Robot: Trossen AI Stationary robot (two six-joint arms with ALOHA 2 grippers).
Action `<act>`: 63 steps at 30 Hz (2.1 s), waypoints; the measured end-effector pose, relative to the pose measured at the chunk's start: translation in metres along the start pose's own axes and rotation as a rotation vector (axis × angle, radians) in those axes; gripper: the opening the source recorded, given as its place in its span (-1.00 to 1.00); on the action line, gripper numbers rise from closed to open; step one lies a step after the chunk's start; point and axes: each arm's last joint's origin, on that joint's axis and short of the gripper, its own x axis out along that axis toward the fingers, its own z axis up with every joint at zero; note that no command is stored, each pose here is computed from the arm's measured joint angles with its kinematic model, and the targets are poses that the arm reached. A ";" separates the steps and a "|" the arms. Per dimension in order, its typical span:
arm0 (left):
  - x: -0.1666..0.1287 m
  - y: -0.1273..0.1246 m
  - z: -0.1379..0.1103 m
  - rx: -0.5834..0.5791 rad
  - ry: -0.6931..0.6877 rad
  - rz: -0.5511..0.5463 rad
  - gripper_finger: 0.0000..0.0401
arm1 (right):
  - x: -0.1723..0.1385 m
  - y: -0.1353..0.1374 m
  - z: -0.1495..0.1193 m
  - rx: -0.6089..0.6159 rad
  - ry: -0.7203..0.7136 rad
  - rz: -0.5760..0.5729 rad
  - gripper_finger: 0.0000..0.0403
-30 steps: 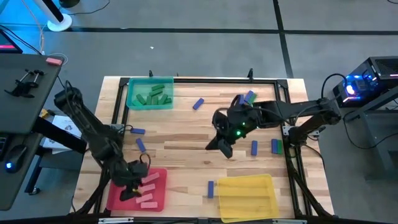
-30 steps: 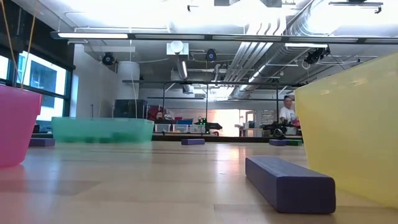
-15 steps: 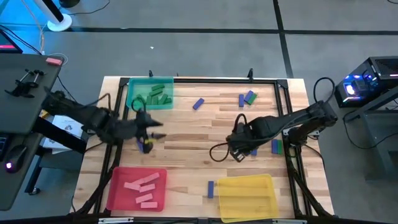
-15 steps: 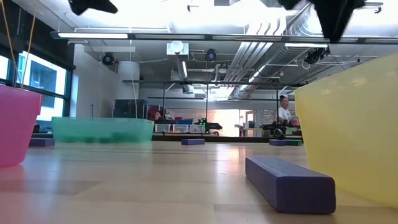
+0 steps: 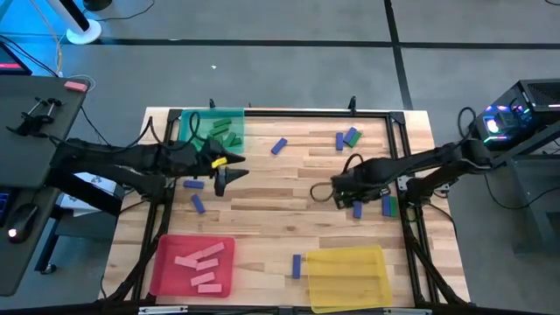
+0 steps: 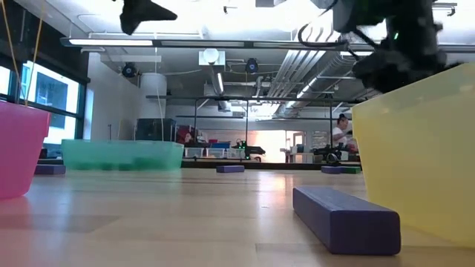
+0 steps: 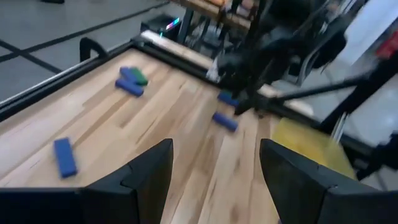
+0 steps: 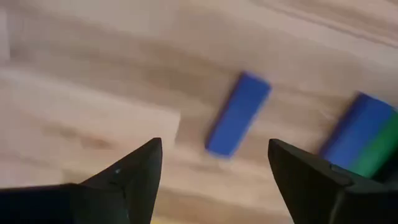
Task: Sort blocks
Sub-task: Put the blue block into the yellow bin
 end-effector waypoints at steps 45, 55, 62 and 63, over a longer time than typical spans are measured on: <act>0.010 0.084 0.074 -0.028 -0.376 -0.339 0.12 | -0.096 0.028 0.011 -0.017 -0.508 0.453 -0.83; 0.012 0.082 0.069 -0.113 -0.294 -0.380 0.12 | -0.157 0.089 -0.060 -0.426 -0.490 0.969 -0.83; 0.015 0.073 0.065 -0.148 -0.275 -0.387 0.12 | -0.130 0.085 -0.181 -0.540 -0.103 1.018 -0.83; 0.015 0.072 0.065 -0.163 -0.274 -0.387 0.12 | -0.125 0.076 -0.197 -0.524 -0.053 0.981 -0.83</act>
